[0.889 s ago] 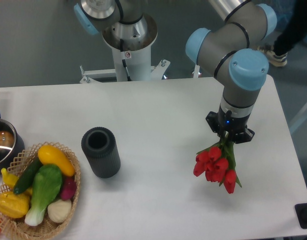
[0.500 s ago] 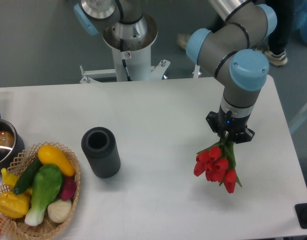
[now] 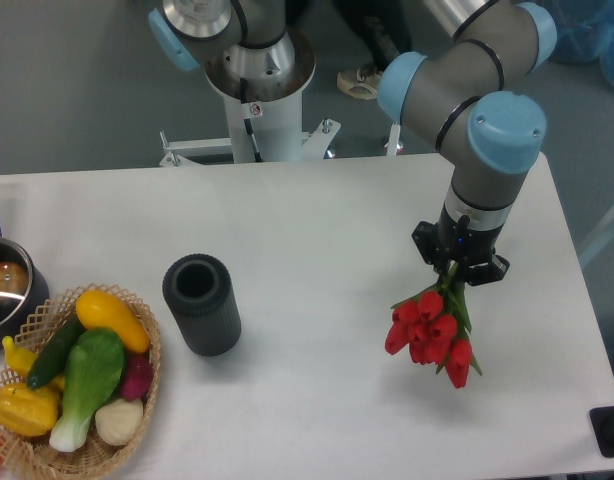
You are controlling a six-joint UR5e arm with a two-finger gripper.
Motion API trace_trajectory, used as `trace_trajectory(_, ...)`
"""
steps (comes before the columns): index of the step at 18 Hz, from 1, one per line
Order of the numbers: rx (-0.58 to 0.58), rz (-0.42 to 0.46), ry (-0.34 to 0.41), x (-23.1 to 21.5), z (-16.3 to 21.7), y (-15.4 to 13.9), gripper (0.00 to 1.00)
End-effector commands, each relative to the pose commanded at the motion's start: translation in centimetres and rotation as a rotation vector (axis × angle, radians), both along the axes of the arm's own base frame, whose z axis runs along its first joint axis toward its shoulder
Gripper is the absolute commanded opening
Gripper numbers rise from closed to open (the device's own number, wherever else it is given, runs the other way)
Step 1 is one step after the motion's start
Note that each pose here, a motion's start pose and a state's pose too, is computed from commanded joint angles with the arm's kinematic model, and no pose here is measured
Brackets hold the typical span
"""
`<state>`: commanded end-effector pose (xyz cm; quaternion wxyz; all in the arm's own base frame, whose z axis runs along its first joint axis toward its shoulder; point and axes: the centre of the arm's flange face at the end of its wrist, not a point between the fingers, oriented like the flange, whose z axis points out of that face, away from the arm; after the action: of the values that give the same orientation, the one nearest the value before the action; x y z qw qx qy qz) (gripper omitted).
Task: Insert the flowers into the vase
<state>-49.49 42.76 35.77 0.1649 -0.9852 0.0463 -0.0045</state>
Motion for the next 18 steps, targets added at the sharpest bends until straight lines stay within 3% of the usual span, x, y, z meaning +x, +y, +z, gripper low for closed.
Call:
trace_trajectory(3, 0.155, 0.04, 0.023, 0.5, 0.1, 1.2, 0.0)
trace_trajectory(5, 0.236, 0.071, -0.011, 1.2, 1.5, 1.9, 0.0)
trace_trajectory(9, 0.283, 0.116, -0.003, 1.8, 4.4, 1.9, 0.0)
trace_trajectory(12, 0.31, 0.218, -0.016, 1.9, 6.4, 1.8, 0.0)
trace_trajectory(16, 0.357, 0.2, -0.02, 3.1, 7.8, 2.5, 0.0)
trace_trajectory(18, 0.435, 0.162, -0.079, 3.9, 8.2, 3.4, 0.0)
